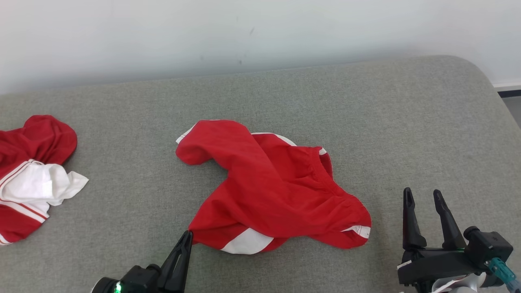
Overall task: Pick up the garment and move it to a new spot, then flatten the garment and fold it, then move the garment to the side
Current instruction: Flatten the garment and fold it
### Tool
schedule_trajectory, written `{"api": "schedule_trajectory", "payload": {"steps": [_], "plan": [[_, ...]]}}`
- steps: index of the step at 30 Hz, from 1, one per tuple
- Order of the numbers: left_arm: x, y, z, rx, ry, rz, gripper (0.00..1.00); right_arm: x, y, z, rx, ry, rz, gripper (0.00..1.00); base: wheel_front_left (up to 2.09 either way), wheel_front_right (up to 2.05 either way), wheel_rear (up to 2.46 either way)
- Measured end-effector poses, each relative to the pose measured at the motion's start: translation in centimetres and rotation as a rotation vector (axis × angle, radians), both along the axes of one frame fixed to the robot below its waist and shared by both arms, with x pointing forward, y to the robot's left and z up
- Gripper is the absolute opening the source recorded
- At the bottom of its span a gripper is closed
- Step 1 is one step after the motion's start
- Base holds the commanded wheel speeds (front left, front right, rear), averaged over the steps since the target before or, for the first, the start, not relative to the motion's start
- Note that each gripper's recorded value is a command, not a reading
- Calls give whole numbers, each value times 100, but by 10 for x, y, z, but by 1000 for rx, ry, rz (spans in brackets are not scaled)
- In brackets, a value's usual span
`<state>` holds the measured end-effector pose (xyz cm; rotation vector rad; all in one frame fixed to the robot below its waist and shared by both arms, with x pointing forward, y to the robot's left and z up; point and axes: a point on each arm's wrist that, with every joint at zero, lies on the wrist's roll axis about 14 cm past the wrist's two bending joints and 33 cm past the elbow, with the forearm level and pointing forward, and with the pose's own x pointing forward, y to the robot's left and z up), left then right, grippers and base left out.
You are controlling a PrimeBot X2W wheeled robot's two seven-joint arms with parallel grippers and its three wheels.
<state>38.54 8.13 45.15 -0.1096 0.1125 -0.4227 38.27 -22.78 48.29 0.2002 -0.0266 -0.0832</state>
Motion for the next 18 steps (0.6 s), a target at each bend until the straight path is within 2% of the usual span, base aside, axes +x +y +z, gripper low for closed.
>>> {"api": "schedule_trajectory", "payload": {"steps": [6,18], "plan": [[5,-6,-2,1,6,-16,0,-2,-4,-1,-2,5,-8,100,0,0,0],[61,-38,4,86,-50,-136,0,-17,-32,-5,-18,27,-90,100,0,0,0]]}}
